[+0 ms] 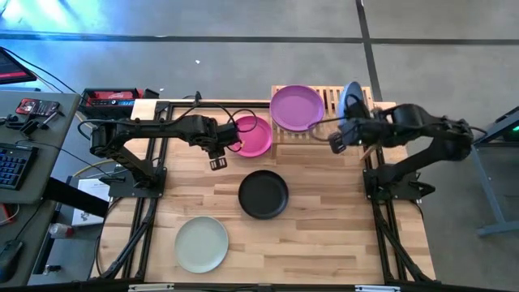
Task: Place and stack plates onto a shelf
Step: Put the bottom right blue plate on the shelf
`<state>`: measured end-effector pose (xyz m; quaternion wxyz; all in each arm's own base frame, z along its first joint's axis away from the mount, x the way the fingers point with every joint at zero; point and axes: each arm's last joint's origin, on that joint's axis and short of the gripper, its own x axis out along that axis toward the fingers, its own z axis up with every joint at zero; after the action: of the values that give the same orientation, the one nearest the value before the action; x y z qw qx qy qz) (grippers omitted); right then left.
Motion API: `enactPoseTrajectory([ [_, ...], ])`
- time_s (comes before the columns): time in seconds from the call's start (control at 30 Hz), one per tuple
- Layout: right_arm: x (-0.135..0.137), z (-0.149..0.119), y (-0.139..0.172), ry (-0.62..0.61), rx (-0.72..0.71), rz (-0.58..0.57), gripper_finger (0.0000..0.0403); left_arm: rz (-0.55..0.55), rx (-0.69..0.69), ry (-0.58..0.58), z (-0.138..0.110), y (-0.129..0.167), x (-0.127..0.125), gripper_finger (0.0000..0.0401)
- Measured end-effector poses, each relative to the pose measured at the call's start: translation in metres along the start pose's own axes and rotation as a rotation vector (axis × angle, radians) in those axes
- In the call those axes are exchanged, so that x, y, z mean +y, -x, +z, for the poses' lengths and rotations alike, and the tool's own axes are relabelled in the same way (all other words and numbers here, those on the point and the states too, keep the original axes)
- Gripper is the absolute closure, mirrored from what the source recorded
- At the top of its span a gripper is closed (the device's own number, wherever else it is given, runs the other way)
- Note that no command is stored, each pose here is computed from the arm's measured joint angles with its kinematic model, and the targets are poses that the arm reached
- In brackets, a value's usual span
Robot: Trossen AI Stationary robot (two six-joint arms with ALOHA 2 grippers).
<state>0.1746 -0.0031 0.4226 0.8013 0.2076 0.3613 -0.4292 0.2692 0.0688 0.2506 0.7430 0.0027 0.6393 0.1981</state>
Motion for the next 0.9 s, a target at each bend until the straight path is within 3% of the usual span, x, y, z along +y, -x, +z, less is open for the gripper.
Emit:
enactPoseTrajectory([
  [0.3, -0.028, 0.021, -0.015, 0.239, 0.039, -0.107, 0.0403, 0.0, 0.0, 0.016, 0.0, 0.0, 0.0, 0.0284],
  [0.57, -0.056, 0.038, -0.032, 0.307, 0.125, -0.179, 0.0403, 0.0, -0.001, 0.063, 0.0, 0.0, 0.0, 0.0284],
  [0.9, -0.065, 0.022, -0.079, 0.56, 0.371, -0.19, 0.0403, 0.0, -0.004, 0.097, 0.0, 0.0, 0.0, 0.0284],
])
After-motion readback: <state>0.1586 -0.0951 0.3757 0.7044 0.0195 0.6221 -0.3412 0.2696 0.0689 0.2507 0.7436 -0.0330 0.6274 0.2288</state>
